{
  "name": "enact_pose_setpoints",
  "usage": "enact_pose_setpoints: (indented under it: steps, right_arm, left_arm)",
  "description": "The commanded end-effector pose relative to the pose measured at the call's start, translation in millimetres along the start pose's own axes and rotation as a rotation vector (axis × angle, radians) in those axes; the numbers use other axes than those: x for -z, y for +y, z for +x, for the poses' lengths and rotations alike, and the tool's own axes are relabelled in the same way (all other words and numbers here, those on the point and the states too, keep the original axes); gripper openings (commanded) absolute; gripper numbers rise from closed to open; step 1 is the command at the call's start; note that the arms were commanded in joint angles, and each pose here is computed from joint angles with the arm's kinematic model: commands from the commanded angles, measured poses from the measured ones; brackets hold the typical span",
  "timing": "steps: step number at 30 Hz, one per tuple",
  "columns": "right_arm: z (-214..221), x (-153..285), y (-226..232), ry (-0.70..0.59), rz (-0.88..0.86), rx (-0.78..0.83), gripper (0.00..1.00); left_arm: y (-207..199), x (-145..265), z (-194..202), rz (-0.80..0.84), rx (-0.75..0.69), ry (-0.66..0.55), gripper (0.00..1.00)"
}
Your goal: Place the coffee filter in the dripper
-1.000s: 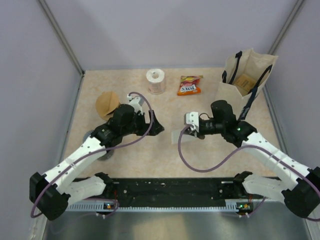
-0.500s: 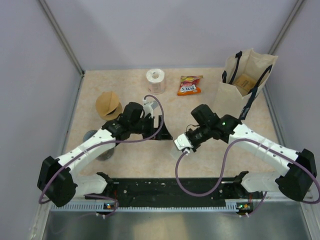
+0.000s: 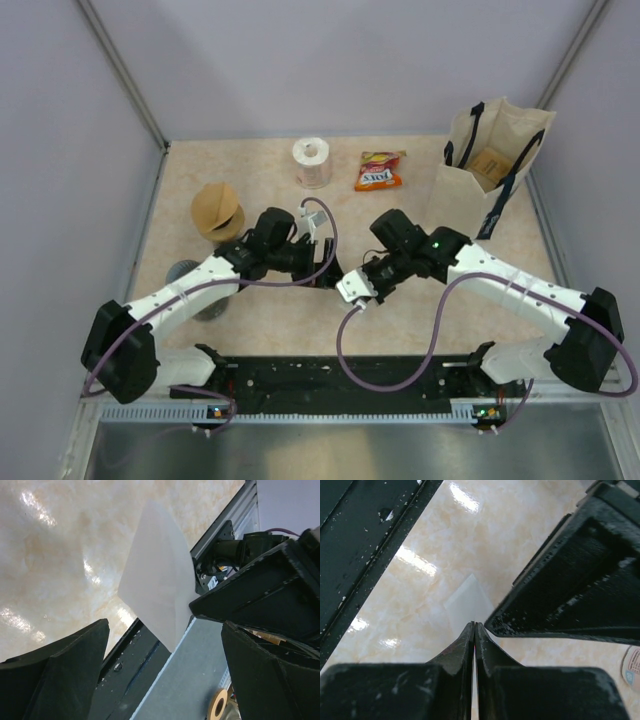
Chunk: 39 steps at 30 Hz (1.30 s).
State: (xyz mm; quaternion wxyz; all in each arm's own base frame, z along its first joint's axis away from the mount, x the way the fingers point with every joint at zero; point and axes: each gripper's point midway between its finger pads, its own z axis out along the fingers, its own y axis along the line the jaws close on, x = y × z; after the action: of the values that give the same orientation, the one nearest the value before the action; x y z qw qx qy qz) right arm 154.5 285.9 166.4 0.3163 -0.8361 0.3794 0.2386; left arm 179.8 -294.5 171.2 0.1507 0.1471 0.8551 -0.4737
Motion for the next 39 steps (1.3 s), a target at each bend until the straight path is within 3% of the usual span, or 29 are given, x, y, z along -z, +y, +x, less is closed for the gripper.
enact_pose_setpoints:
  steps: [1,20,25,29,32,33,35,36,37,39]
  right_arm:
    - [-21,9,-12,-0.034,0.03,0.065,0.0]
    - [-24,8,-9,-0.022,0.025,0.082,0.0]
    - [-21,7,-6,-0.004,0.013,0.078,0.0]
    - [-15,7,-4,0.019,0.019,0.035,0.0]
    - [-5,6,-18,0.059,0.13,-0.107,0.0]
    - [1,6,-27,0.074,0.203,-0.176,0.07]
    - [18,10,-43,0.101,0.386,-0.367,0.32]
    - [30,15,-46,0.116,0.48,-0.485,0.38]
    - [40,22,-50,0.124,0.577,-0.603,0.54]
    - [57,33,-45,0.119,0.709,-0.805,0.67]
  left_arm:
    - [11,-4,13,-0.029,-0.011,0.037,0.99]
    - [27,-27,21,-0.107,0.035,0.138,0.93]
    - [17,-31,17,-0.059,0.032,0.15,0.92]
    - [16,-24,16,-0.075,0.008,0.129,0.92]
    - [26,-18,19,-0.131,0.009,0.106,0.92]
    - [31,-17,19,-0.156,0.014,0.091,0.93]
    - [45,-17,20,-0.216,0.025,0.073,0.93]
    - [50,-17,20,-0.235,0.026,0.066,0.93]
    - [54,-19,20,-0.24,0.022,0.057,0.94]
    - [54,-23,14,-0.221,-0.013,0.029,0.95]
